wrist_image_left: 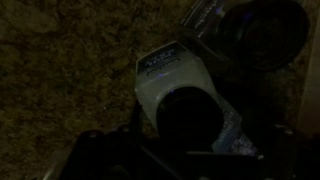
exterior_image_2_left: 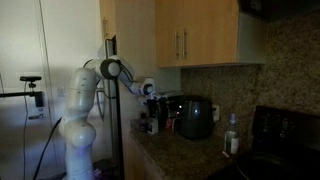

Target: Move the glass bottle to the right of the counter, close the air fryer, then move the cellars to the right of the counter

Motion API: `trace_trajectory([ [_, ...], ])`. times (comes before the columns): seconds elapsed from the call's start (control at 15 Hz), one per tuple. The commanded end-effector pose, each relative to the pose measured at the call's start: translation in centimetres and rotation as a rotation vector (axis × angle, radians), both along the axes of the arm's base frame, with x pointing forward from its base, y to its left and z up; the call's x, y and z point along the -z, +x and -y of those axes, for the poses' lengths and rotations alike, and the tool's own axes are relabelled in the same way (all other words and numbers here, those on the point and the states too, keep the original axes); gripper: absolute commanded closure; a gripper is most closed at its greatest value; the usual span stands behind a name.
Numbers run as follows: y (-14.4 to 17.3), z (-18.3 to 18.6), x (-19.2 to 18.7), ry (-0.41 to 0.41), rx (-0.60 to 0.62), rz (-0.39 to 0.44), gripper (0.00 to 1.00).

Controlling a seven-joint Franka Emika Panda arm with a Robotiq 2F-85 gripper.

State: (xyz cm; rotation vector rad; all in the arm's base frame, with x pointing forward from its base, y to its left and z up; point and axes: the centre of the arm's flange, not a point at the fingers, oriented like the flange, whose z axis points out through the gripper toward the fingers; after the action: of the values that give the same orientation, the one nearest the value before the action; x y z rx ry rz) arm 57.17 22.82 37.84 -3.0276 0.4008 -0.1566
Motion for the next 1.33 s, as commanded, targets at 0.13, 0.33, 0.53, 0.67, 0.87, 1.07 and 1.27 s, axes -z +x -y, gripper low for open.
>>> trace_trajectory([
  [0.13, 1.0, -0.8, 2.5, -0.052, 0.034, 0.041, 0.25],
  [0.33, 0.6, -0.8, 2.4, -0.065, 0.035, 0.038, 0.42],
  [0.53, 0.4, -0.5, 1.4, -0.07, 0.033, 0.057, 0.66],
  [0.67, 0.3, -0.1, 1.2, -0.085, 0.04, 0.051, 0.69],
  [0.87, -0.2, 1.7, 0.5, -0.163, 0.085, -0.017, 0.69],
  [1.07, -1.8, 5.8, -1.5, -0.209, 0.135, -0.112, 0.69],
  [1.27, -3.7, 11.5, -3.5, -0.198, 0.22, -0.163, 0.69],
])
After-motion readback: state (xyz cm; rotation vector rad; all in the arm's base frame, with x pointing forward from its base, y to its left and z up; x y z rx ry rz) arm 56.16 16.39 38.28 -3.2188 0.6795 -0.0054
